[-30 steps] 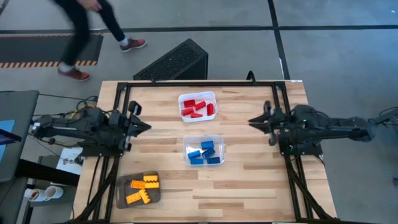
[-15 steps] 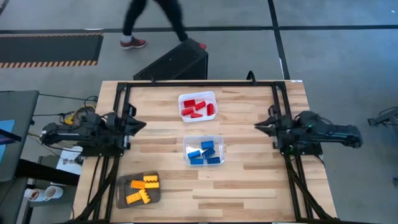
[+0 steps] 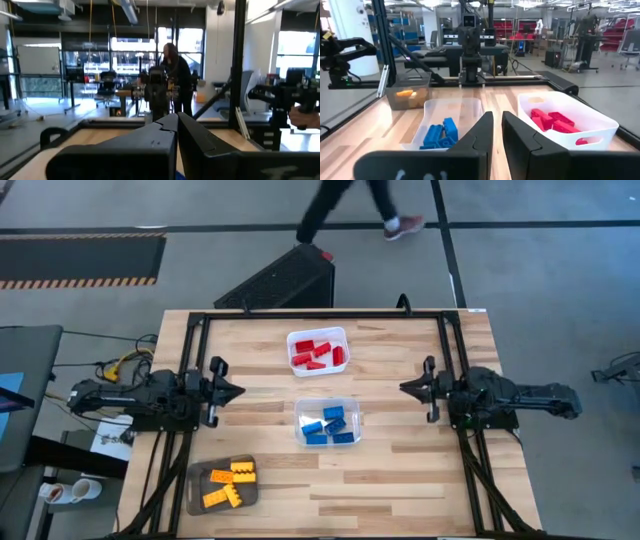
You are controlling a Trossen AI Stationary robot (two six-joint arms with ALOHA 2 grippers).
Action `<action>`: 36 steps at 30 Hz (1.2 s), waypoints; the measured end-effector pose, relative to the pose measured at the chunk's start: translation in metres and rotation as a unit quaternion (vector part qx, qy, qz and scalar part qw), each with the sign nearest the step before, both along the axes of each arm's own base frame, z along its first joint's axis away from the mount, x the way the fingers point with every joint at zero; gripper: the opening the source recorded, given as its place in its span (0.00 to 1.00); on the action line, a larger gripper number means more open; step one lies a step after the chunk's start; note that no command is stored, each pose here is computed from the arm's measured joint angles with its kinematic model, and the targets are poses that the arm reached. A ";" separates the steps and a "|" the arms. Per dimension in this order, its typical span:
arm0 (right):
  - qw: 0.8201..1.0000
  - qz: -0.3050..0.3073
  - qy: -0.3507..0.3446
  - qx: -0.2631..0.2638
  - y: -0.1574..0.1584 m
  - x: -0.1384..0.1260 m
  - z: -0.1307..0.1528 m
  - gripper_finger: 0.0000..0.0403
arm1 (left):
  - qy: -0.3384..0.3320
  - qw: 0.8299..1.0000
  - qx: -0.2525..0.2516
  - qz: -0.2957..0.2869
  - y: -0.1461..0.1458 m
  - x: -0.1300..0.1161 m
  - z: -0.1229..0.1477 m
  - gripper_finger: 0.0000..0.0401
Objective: Sort & place blocks by color
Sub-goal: Return to Home Position
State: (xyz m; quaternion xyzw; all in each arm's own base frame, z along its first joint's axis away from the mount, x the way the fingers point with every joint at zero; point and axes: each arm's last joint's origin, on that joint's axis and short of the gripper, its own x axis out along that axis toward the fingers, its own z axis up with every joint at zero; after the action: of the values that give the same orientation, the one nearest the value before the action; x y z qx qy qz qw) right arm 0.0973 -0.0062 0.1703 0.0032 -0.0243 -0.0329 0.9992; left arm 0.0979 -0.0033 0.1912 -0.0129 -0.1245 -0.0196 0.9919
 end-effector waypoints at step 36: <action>0.998 -0.059 0.005 -0.001 -0.003 0.000 -0.002 0.08 | 0.121 0.991 -0.025 -0.053 -0.003 0.003 -0.024 0.00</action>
State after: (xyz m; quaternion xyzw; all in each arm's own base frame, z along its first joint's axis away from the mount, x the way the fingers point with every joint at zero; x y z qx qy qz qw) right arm 0.0970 -0.0094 0.1688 0.0003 -0.0199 -0.0914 0.9956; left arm 0.1008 -0.0063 0.1677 -0.0460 -0.0034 -0.0669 0.9967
